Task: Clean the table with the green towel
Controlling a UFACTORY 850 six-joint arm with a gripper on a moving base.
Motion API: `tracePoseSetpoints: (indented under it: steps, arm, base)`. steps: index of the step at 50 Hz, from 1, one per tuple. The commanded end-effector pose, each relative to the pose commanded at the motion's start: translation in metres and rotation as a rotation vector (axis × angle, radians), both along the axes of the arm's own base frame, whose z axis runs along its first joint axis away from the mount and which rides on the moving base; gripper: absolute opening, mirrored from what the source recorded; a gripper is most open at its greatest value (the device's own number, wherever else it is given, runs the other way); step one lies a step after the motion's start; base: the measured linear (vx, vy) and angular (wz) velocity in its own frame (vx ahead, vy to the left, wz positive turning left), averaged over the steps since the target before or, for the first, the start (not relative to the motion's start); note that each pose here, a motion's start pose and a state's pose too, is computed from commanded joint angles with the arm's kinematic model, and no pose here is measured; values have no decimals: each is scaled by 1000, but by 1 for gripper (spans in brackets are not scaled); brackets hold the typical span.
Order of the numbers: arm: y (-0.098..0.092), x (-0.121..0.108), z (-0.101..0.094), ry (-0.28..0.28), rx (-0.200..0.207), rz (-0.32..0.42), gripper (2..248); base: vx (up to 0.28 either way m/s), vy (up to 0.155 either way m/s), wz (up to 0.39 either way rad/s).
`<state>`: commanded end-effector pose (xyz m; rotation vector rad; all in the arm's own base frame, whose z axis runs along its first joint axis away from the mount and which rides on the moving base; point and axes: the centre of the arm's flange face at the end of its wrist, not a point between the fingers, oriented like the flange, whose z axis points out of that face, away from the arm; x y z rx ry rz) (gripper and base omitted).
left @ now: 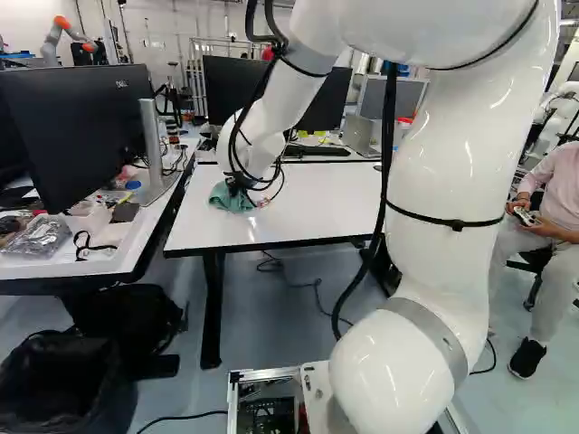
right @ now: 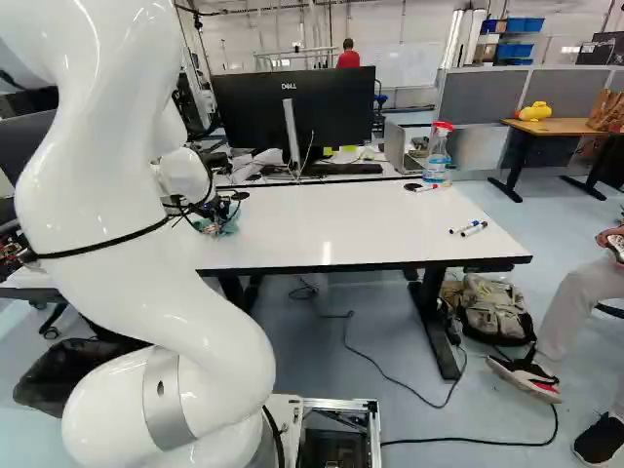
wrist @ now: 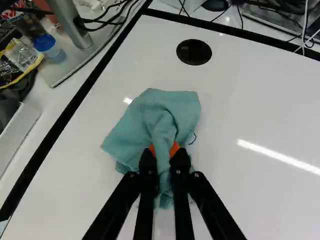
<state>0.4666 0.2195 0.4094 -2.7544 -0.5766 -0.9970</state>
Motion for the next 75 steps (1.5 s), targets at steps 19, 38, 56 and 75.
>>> tracePoseSetpoints:
  steps: [19,38,56,75]
  arm:
    - [-3,0,-1,11,-5,-5,38]
    - [-27,19,-1,8,-3,-62,38]
    - [-29,53,-3,-6,3,-89,38]
    - [-28,89,-5,-24,10,-108,38]
  base:
    - [0,0,0]
    - [0,0,0]
    - [0,0,0]
    - [0,0,0]
